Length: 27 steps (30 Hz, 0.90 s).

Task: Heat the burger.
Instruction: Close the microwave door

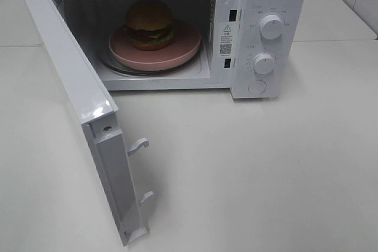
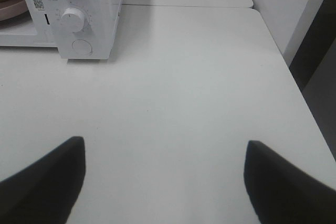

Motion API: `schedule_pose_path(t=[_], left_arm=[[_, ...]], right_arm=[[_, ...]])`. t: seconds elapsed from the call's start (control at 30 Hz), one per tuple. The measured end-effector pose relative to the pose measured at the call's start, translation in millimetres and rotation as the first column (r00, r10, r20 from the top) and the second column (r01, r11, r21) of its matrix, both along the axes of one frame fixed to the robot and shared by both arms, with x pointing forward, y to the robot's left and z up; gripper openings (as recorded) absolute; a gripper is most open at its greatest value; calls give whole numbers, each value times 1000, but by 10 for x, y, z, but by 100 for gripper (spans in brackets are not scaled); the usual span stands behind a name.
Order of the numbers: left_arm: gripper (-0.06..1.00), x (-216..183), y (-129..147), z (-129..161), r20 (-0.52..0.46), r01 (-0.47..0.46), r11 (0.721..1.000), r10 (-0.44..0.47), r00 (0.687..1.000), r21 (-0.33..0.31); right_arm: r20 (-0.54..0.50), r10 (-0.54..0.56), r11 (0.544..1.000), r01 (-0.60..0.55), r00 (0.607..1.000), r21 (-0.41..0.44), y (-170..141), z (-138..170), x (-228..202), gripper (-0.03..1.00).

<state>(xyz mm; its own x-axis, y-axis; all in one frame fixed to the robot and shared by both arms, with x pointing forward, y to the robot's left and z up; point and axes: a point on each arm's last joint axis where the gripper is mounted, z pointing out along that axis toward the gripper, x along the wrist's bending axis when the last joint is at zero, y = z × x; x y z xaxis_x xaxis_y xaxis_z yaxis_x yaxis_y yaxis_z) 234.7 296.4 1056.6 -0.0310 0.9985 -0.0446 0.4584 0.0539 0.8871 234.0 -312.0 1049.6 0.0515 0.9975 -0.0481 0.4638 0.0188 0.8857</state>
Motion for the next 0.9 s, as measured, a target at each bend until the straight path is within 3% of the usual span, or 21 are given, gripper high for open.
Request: schedule_pose_path(t=[0.9], left_arm=[[98,0,-1,0,0,1,1000,-1,1000,-1]], right_arm=[[0,0,1000,0,1000,0,0,0,0,75]])
